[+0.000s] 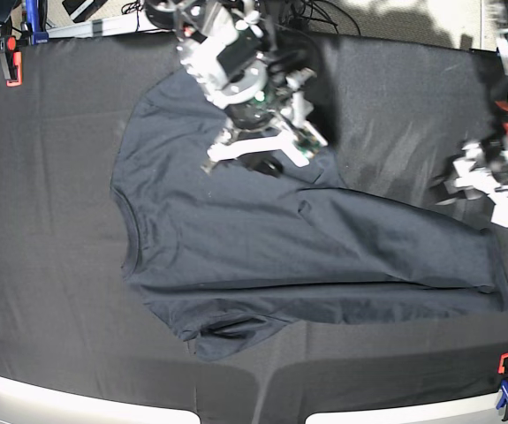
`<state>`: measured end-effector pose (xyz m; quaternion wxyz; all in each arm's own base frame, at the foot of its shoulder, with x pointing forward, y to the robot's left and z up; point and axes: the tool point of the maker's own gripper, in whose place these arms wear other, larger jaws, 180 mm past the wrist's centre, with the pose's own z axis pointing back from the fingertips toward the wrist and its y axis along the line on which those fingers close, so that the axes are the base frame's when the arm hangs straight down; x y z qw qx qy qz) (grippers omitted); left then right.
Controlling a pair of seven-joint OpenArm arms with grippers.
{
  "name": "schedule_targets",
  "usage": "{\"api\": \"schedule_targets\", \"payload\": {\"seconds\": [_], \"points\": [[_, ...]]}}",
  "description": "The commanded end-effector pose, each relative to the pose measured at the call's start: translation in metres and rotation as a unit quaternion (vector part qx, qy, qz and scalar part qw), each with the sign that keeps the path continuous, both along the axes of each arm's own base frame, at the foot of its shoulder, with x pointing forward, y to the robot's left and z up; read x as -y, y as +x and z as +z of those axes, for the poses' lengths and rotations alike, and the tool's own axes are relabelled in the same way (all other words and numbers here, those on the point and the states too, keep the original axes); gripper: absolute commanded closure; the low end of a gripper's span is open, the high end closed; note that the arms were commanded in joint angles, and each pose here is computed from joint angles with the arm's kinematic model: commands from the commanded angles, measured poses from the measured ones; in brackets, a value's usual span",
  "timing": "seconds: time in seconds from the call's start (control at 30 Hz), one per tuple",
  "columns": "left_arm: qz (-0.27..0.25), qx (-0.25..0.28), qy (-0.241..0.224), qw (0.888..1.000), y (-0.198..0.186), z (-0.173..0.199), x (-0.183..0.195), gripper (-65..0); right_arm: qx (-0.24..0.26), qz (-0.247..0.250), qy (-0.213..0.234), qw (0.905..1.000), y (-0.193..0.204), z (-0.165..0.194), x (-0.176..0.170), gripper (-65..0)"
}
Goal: Layout the t-shirt on the table in an organized manner, then fold the t-shirt properly
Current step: 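Grasp the shirt's collar with the right gripper and lift it, then grasp the bunched sleeve fabric with the left gripper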
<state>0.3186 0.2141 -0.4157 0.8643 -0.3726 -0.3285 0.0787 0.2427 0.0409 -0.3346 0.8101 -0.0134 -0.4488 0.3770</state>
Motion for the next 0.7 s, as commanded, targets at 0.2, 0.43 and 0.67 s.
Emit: {"api": "schedule_targets", "payload": {"seconds": [0.2,0.43,0.67], "points": [[-0.008,0.02,-0.038,0.999,0.011,0.006,0.035,-20.0,0.026,-0.03,0.001,0.9992,0.017,0.011,0.017,-26.2],[-0.013,0.02,-0.084,0.996,0.012,0.003,0.077,-20.0,0.015,-0.076,0.011,0.997,0.03,0.009,0.046,-26.2],[0.013,0.067,-0.121,0.99,0.039,0.024,0.098,-20.0,0.012,-0.109,0.007,0.994,0.038,0.006,0.072,-26.2]]}}
